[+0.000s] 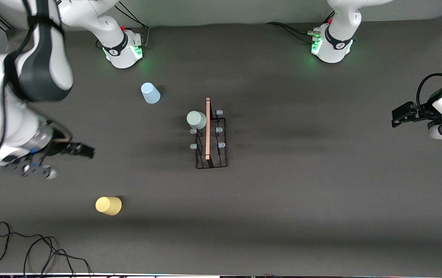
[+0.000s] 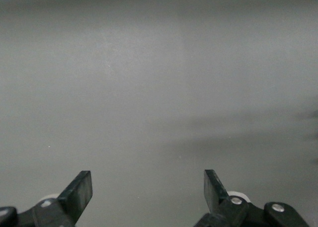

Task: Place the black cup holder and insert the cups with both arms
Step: 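Release the green cup and move the right gripper to the yellow cup, then grasp the yellow cup with the right gripper and lift it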

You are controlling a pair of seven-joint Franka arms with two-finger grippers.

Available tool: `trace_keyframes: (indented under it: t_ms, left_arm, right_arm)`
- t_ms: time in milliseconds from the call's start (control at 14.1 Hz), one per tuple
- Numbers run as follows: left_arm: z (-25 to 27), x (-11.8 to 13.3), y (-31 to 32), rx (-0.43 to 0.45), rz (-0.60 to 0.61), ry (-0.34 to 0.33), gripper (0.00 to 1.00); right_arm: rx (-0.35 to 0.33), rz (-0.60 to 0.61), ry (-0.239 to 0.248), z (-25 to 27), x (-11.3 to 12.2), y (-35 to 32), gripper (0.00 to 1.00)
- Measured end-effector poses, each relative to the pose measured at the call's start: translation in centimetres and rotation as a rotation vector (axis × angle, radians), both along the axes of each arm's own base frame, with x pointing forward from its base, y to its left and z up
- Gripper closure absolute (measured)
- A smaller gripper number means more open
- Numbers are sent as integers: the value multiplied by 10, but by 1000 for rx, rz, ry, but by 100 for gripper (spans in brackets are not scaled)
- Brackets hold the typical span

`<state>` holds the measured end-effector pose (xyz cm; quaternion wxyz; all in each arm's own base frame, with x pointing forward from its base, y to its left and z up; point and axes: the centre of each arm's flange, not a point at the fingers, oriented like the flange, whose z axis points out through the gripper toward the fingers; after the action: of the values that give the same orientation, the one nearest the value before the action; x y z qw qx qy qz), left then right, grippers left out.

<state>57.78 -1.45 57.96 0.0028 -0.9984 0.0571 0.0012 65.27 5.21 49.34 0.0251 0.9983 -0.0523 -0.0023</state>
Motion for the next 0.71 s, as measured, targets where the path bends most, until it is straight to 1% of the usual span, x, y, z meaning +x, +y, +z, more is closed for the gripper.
trace_keyframes:
  t_ms: [142, 213, 285, 427, 498, 712]
  left_arm:
    - [0, 0, 0, 0, 0, 0, 0]
    - [0, 0, 0, 0, 0, 0, 0]
    - [0, 0, 0, 0, 0, 0, 0]
    - [-1, 0, 0, 0, 0, 1, 0]
    - [-1, 0, 0, 0, 1, 1, 0]
    - [-1, 0, 1, 0, 2, 1, 0]
  right_arm:
    - [-34, 70, -44, -22, 24, -17, 0]
    - [-28, 83, -67, -37, 34, -17, 0]
    - [-7, 97, -75, -57, 42, -16, 0]
    - [29, 126, -69, -108, 56, -15, 0]
    - [38, 129, -74, -133, 62, -16, 0]
    - [26, 134, -104, -198, 76, -16, 0]
